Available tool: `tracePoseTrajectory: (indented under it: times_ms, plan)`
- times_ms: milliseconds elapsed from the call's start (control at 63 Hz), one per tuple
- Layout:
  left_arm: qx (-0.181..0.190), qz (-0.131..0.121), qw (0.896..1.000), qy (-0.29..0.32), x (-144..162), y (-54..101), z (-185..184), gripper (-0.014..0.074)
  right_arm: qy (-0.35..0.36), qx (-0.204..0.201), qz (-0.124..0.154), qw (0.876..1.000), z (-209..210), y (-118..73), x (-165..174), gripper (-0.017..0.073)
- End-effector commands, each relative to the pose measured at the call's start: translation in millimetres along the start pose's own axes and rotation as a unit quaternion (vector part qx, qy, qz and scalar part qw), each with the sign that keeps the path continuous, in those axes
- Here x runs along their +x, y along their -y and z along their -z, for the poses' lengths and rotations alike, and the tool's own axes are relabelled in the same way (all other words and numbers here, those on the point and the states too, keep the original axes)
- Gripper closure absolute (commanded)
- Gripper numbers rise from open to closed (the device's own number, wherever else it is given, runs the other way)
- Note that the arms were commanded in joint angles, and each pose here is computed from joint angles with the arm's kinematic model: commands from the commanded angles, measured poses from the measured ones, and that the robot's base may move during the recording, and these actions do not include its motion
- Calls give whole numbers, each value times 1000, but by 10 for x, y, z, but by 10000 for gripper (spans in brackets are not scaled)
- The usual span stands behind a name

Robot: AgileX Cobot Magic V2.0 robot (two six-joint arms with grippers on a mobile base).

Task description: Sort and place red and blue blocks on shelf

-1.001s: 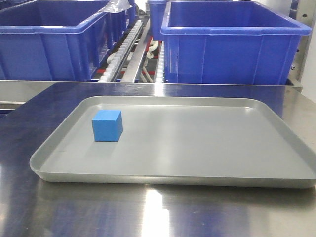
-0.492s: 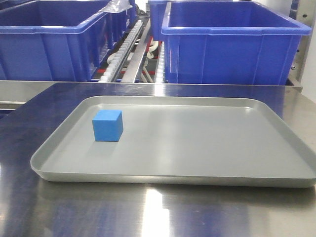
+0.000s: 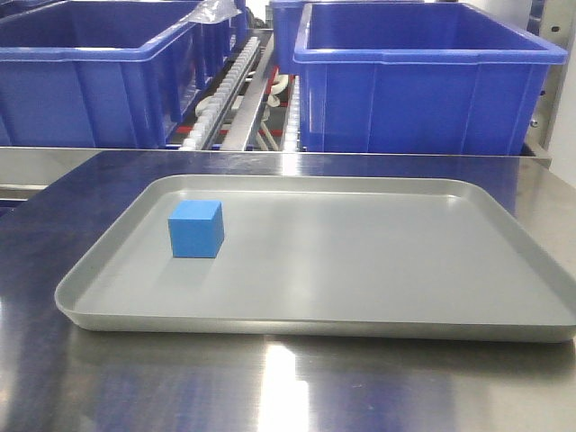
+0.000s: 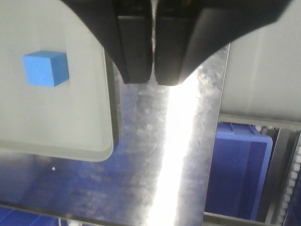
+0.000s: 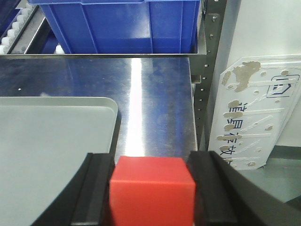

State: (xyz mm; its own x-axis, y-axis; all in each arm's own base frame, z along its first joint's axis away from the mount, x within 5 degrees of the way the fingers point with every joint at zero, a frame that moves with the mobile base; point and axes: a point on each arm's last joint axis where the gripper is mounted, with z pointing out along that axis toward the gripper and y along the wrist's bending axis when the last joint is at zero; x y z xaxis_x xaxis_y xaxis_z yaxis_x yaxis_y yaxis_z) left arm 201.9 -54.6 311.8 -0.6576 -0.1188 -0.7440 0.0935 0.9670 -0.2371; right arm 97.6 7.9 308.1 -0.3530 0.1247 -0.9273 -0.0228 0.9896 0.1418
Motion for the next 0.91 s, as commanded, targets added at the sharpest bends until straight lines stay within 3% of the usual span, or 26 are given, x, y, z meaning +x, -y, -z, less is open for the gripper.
tracePoseTrajectory:
  times_ms: [0, 95, 207, 318, 572, 890]
  plan:
    - [18, 8, 999, 34, -132, 69, 26, 256, 55, -6, 10, 998, 45, -20, -159, 510]
    - [23, 29, 999, 10, -118, 83, -84, 103, 55, -6, 10, 998, 45, -20, -159, 510]
    - [24, 43, 998, -33, -136, 121, -222, 97, 55, -6, 10, 998, 45, -20, -159, 510]
    - [33, 28, 997, -65, -189, 252, -355, 101, 55, -6, 10, 998, 45, -20, -159, 510]
    - [72, -15, 992, -99, -370, 709, -641, 101, 55, -6, 10, 998, 45, -20, -159, 510]
    - [98, -53, 983, -147, -295, 1130, -939, 100, 55, -6, 10, 998, 45, -20, -159, 510]
